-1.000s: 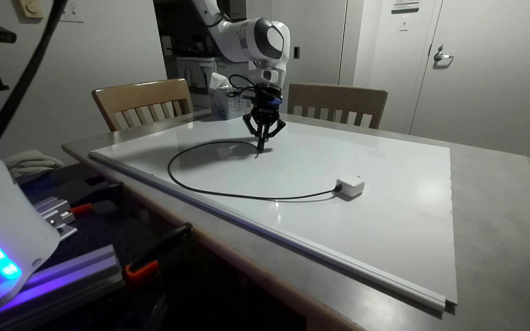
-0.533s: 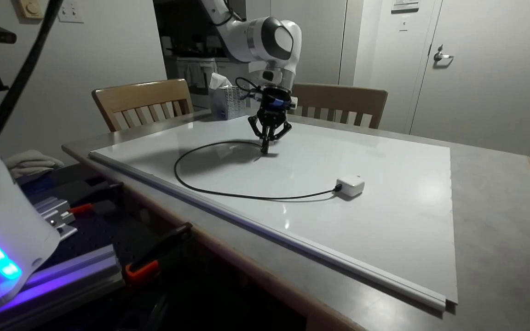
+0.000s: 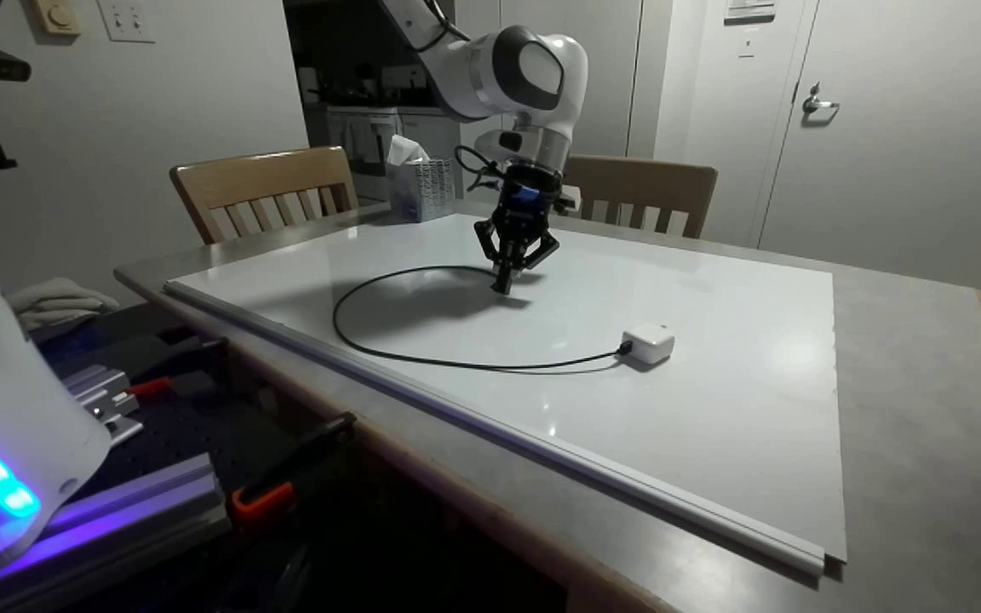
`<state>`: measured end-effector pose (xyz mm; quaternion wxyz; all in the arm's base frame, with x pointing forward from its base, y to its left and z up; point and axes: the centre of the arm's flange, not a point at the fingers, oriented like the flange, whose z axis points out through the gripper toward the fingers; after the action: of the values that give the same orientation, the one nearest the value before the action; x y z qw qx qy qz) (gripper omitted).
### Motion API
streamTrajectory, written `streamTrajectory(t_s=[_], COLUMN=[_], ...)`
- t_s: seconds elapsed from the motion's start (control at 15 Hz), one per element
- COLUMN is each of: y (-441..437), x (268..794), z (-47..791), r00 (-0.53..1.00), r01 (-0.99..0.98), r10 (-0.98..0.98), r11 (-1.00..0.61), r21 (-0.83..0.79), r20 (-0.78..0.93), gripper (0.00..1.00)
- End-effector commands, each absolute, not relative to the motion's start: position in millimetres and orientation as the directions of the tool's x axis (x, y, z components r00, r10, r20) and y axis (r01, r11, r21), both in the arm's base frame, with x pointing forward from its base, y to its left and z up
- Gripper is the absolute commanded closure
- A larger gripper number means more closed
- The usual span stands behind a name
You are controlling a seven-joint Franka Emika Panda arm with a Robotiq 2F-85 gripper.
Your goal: Wind the charging cable
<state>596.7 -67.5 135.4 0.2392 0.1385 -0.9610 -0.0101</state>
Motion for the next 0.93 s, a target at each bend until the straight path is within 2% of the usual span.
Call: streamTrajectory(t_s=[0.0,0.07,0.53,0.6,0.67,0.87], y=[-66.8,-66.5,-67.9,-68.5,-70.0,-71.7], x=[596.6,596.6,585.3,584.4,583.3,580.6], z=[135.3,135.3,135.7,135.3,136.2,137.6], r00=[-0.847,-0.846,-0.875,-0.878,-0.88,-0.883], r01=[-0.262,-0.263,-0.197,-0.185,-0.179,-0.168], r10=[-0.272,-0.272,-0.226,-0.217,-0.213,-0.206], r11=[0.961,0.961,0.974,0.976,0.977,0.978], r21=[0.086,0.086,0.112,0.116,0.12,0.126], r20=[0.458,0.458,0.429,0.427,0.425,0.423], gripper=[0.96,0.99,0.99,0.91,0.71,0.5])
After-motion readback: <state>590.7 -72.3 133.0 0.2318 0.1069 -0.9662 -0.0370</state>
